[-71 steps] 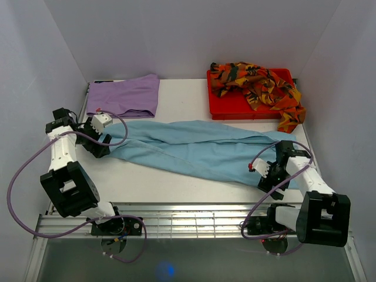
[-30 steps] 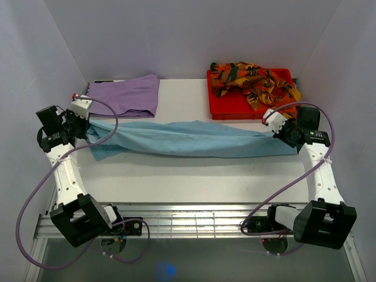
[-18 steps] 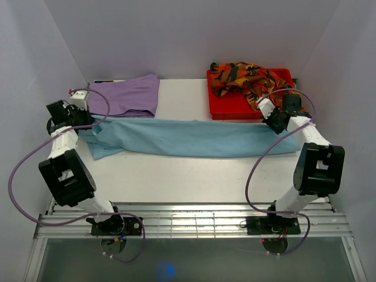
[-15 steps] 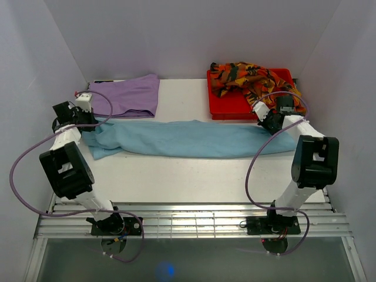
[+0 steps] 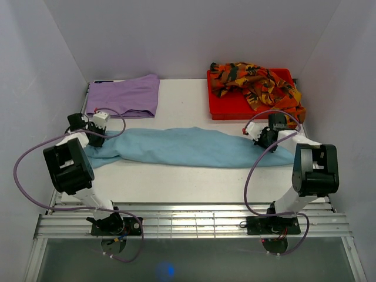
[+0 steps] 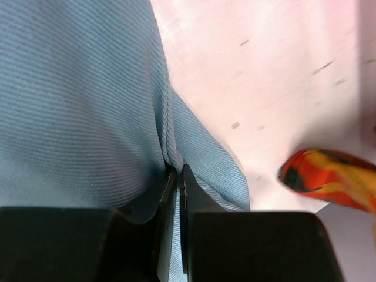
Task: Fold and stack the trousers
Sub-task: Flatten the trousers out
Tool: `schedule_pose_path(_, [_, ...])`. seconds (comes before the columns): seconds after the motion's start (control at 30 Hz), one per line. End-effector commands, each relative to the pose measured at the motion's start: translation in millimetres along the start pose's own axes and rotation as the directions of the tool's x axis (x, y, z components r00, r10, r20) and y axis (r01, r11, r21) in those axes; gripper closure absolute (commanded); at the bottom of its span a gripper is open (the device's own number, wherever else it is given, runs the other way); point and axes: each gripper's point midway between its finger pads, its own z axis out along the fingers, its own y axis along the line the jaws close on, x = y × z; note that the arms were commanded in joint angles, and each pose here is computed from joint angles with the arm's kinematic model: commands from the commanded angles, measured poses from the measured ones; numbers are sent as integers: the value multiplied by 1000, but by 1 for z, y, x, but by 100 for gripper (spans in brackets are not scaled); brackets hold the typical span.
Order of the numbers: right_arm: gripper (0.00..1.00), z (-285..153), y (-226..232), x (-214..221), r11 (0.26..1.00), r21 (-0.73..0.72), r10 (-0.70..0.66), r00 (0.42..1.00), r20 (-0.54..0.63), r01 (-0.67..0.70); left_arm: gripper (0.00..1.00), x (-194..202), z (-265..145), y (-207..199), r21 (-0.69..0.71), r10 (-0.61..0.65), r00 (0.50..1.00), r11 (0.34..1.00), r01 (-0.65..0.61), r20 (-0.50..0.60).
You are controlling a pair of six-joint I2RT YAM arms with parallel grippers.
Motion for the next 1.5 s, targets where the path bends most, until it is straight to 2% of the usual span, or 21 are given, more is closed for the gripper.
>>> schedule_pose_path(0.0, [92,-15,102,61,953,-303,-37,986,-165,-15,100,104,-32,-39,82,-26,950,995,54,-311])
schedule_pose_path(0.1, [92,-34,122,74,942,-336,-67,983,-170,6,100,123,-54,-48,120,-12,938,991,57,-347])
schedule_pose_path(0.2, [92,-53,134,87,944,-330,-84,983,-164,25,100,138,-88,-39,97,-39,942,992,76,-333])
schedule_pose_path(0.3, [92,-76,126,85,963,-266,-90,986,-141,50,100,118,-119,-18,35,-61,970,997,71,-234])
schedule_pose_path(0.33, [92,-84,119,82,970,-236,-88,988,-126,56,100,98,-134,2,-8,-86,986,996,86,-141])
schedule_pose_path(0.43, [92,-116,91,60,992,-111,-72,996,-47,67,100,62,-178,19,-48,-130,991,990,131,23])
schedule_pose_path(0.47, [92,-129,83,51,995,-60,-74,997,-6,74,100,33,-197,25,-60,-98,988,993,106,122])
schedule_pose_path(0.6, [92,-168,62,33,995,66,-83,994,64,79,100,-7,-236,19,-101,-46,961,992,76,271])
schedule_pose_path(0.7, [92,-189,55,28,986,135,-107,991,83,95,100,-26,-254,12,-131,-11,941,990,59,340])
schedule_pose_path(0.87, [92,-214,45,26,965,238,-132,987,90,107,100,-38,-271,17,-174,-25,916,979,104,401])
schedule_pose_path(1.13, [92,-280,15,4,899,436,-128,978,166,44,100,-43,-325,55,-299,-45,852,926,232,522])
schedule_pose_path(1.3, [92,-282,-4,1,877,481,-115,979,169,20,100,-52,-329,61,-239,-64,818,941,241,572])
schedule_pose_path(1.37, [92,-264,-15,1,894,447,-85,982,170,0,100,-63,-330,58,-184,-62,789,958,218,612])
schedule_pose_path(1.47, [92,-232,-39,-5,910,414,-60,980,192,-26,100,-85,-311,60,-123,-94,775,968,217,625])
